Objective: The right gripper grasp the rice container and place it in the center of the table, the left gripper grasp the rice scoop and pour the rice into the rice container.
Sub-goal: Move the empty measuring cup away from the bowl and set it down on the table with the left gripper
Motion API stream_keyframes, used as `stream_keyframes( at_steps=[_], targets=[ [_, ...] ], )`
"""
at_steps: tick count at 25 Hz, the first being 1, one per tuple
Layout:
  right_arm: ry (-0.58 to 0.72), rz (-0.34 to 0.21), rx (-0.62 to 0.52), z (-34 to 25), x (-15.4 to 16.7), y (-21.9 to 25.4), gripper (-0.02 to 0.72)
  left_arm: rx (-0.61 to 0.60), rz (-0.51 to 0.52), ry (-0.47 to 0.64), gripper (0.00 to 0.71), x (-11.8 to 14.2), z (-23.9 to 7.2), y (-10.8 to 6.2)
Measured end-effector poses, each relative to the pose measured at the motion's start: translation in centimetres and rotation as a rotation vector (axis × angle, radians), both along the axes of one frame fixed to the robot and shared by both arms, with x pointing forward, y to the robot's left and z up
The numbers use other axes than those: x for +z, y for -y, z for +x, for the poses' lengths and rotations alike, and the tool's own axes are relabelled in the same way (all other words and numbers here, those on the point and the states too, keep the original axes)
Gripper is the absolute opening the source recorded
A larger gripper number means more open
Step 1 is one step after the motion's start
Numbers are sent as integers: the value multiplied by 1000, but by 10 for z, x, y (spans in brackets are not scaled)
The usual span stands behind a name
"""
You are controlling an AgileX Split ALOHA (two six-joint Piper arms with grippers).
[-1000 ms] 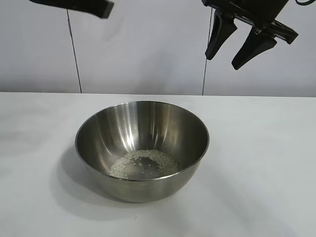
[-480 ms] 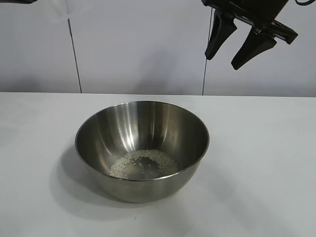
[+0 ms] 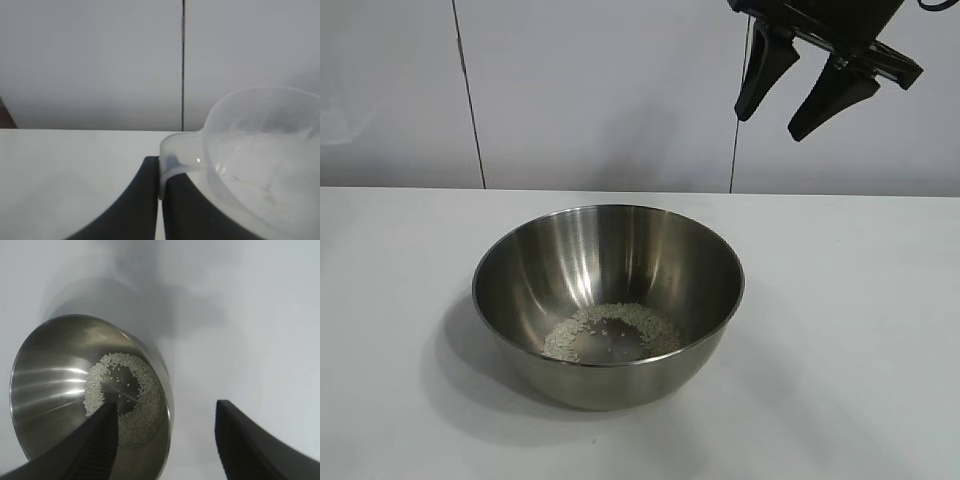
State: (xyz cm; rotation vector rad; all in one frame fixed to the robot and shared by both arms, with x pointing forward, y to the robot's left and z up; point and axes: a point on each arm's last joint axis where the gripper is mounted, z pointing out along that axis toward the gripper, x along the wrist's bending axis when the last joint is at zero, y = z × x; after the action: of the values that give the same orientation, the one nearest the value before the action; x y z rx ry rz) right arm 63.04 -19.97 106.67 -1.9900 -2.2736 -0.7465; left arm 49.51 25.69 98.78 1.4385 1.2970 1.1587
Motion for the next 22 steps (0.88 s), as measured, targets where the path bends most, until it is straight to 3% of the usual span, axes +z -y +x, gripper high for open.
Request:
stream_keyframes(
  at_steps=[5, 12, 22],
  targets=[
    [1, 0, 0, 0, 0, 0, 399, -105, 2, -68, 8, -48, 10, 12],
    [1, 0, 0, 0, 0, 0, 399, -132, 30, -131, 8, -91, 18, 16],
    [2, 0, -1, 0, 0, 0, 399, -164, 73, -224, 8, -122, 16, 18]
  ],
)
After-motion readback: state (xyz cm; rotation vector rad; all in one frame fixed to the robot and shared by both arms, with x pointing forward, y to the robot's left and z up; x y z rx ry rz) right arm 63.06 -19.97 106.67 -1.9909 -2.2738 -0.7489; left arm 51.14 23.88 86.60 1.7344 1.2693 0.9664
